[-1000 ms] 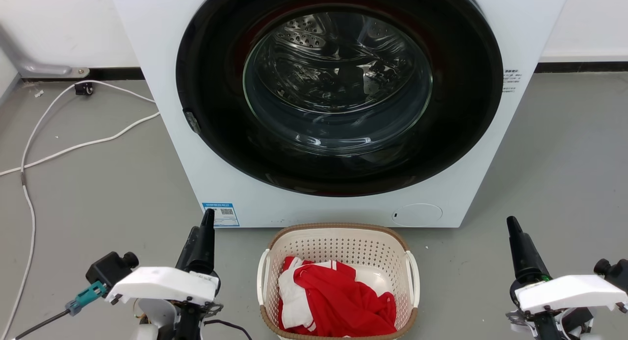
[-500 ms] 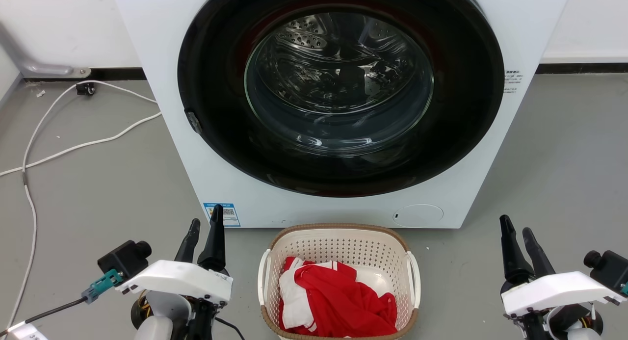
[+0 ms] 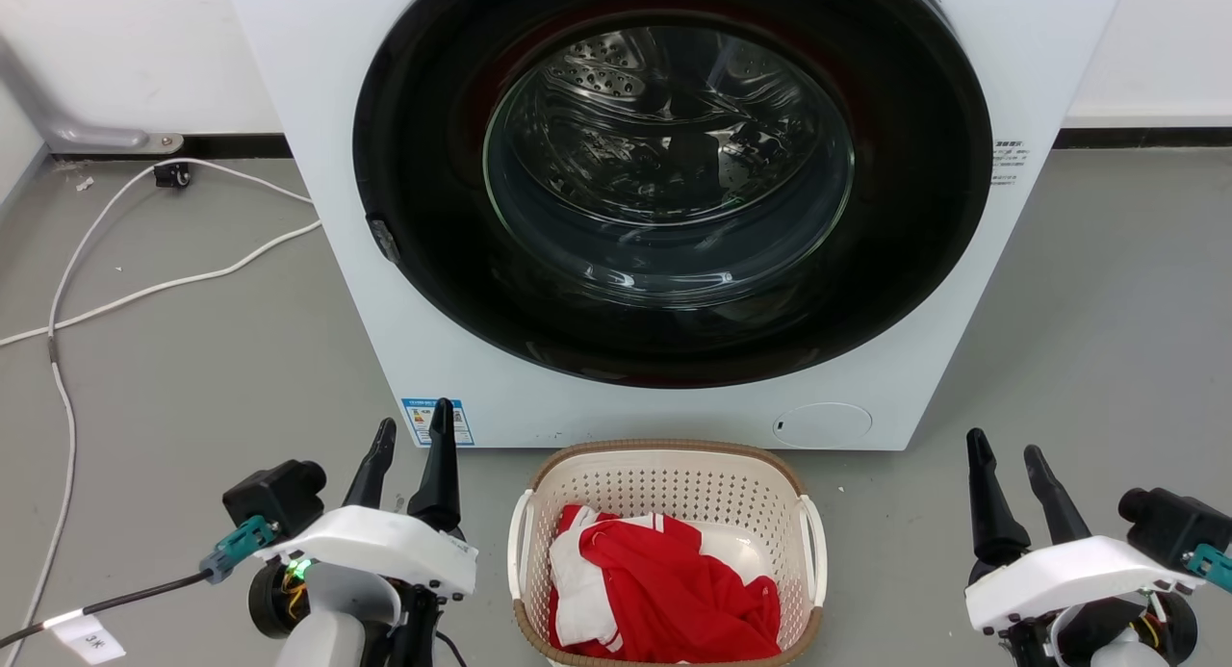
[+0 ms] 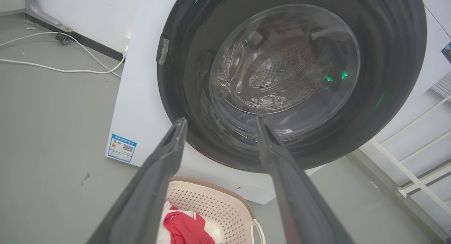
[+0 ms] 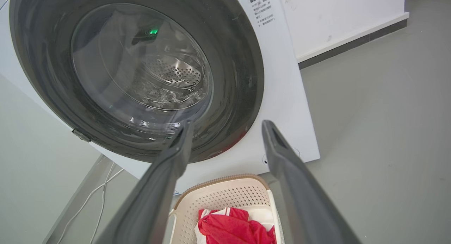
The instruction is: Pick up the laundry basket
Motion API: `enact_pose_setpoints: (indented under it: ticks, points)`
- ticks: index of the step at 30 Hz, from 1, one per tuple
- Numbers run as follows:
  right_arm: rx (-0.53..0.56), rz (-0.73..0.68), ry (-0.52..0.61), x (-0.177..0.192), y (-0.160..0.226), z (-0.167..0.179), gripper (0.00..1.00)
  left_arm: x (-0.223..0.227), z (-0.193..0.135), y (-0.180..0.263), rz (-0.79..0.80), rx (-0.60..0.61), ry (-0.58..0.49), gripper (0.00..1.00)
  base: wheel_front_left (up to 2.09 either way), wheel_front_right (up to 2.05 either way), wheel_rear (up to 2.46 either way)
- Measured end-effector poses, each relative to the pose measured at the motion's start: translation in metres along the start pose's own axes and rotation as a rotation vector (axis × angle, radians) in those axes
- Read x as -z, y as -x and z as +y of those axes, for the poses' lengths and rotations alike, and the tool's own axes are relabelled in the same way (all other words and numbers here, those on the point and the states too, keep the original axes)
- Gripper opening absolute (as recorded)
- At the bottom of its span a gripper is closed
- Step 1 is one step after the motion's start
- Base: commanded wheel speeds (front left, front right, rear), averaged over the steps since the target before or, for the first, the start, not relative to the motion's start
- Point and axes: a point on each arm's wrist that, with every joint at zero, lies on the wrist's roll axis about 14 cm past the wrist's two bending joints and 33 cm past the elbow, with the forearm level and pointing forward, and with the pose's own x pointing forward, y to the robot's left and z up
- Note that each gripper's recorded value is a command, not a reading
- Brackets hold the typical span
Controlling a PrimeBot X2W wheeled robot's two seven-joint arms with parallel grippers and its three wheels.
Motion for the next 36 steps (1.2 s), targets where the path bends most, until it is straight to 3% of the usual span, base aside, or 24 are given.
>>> enact_pose_setpoints:
  ticks: [36]
  points:
    - [-0.104,-0.027,0.362,-0.001,-0.006,0.023,1.0,-0.005,-0.014,-0.004,-0.053,0.059,-0.344,1.0,0.0,0.0,0.0]
